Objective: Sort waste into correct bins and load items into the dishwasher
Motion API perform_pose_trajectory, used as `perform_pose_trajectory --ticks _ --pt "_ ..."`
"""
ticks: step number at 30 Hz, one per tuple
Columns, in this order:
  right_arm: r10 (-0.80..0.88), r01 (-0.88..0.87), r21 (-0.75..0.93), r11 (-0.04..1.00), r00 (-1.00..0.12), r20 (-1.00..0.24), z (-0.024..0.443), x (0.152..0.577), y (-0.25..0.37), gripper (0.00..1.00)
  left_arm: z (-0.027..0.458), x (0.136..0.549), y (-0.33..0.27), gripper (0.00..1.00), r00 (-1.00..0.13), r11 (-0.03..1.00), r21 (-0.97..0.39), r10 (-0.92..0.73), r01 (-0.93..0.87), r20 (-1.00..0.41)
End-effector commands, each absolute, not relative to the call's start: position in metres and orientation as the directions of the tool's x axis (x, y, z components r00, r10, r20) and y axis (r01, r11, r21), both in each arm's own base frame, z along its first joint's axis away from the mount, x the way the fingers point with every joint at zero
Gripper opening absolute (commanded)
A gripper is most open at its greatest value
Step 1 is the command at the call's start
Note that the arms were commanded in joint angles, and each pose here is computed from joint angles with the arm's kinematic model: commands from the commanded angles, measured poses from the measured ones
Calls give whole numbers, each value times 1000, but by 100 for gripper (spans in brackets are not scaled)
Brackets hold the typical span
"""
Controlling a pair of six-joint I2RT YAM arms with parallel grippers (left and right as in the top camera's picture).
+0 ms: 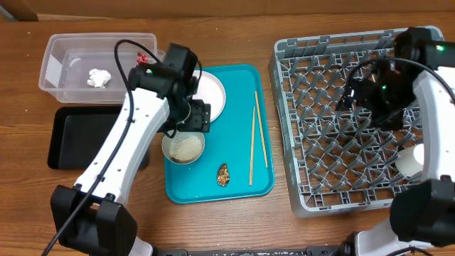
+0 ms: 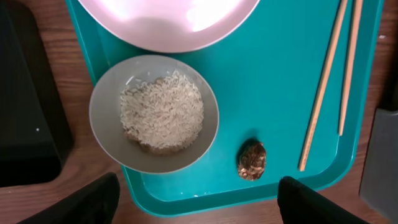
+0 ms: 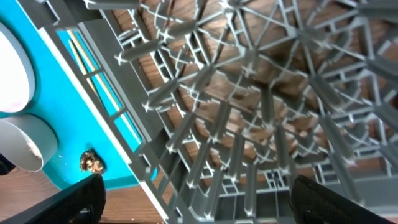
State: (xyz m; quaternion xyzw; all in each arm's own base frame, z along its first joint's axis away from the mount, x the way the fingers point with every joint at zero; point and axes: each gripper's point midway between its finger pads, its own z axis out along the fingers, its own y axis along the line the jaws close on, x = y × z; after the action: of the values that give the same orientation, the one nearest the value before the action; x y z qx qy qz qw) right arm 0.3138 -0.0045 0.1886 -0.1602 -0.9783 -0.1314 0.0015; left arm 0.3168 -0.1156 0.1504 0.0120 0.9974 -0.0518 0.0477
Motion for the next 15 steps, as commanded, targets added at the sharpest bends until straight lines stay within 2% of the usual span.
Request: perform_pose_trajectory --ticks 1,8,15 --pt "349 343 206 917 -937 4 204 301 -16 96 142 308 -115 83 -997 995 -97 -20 -13 -68" --pt "387 378 176 909 -922 -14 204 273 -17 96 126 304 -116 83 -998 995 -95 -30 -25 -49" --pt "416 395 176 902 -903 -103 192 252 -18 100 110 302 -120 83 -999 995 -98 -16 -11 -50"
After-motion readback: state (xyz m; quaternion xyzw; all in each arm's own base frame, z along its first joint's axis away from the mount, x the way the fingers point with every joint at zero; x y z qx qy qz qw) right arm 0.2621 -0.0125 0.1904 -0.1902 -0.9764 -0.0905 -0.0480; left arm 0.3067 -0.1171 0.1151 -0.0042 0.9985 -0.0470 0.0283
